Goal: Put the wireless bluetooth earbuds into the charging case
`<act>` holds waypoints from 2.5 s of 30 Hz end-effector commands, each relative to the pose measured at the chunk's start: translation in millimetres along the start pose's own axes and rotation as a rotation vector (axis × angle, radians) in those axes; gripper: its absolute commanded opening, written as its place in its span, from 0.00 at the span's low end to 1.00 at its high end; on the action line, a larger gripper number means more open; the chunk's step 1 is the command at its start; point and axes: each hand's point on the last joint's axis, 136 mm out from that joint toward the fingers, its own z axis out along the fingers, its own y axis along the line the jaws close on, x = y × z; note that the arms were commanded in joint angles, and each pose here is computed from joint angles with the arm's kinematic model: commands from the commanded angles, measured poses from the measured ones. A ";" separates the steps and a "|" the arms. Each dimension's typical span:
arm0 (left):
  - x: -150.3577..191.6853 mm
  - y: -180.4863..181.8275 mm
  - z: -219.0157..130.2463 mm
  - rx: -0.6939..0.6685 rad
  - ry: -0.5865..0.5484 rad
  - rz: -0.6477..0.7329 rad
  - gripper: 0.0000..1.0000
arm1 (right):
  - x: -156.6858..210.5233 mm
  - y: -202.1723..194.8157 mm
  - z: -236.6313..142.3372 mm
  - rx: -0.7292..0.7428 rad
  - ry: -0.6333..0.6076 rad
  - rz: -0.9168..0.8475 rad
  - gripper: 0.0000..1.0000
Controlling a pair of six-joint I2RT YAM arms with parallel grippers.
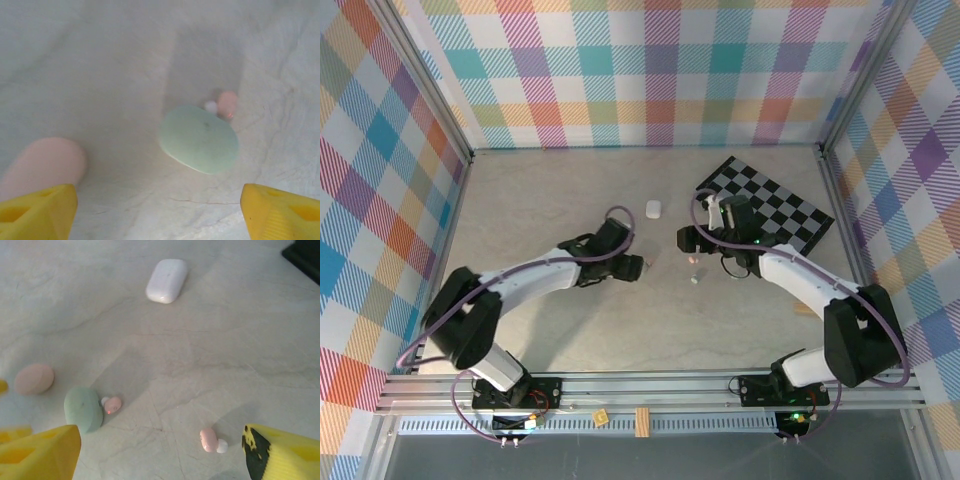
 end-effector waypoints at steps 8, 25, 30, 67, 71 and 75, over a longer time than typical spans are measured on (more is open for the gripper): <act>-16.9 67.7 -26.4 0.036 -0.114 -0.319 0.90 | 44.4 78.9 28.6 -0.170 0.091 -0.394 0.83; 5.0 99.5 -27.8 0.008 -0.100 -0.407 0.93 | 71.6 101.8 112.7 -0.049 0.309 -0.444 0.72; 5.8 100.8 -26.9 0.010 -0.103 -0.410 0.93 | 80.2 103.7 121.2 -0.037 0.341 -0.487 0.67; -8.8 86.5 -61.9 0.104 -0.202 -0.337 1.00 | 143.0 139.2 49.7 -0.521 0.436 -0.962 0.37; -8.1 87.3 -63.1 0.099 -0.201 -0.333 1.00 | 158.0 131.4 61.2 -0.484 0.490 -1.009 0.39; -7.5 88.1 -63.8 0.094 -0.200 -0.332 1.00 | 166.1 123.0 70.1 -0.445 0.523 -1.041 0.41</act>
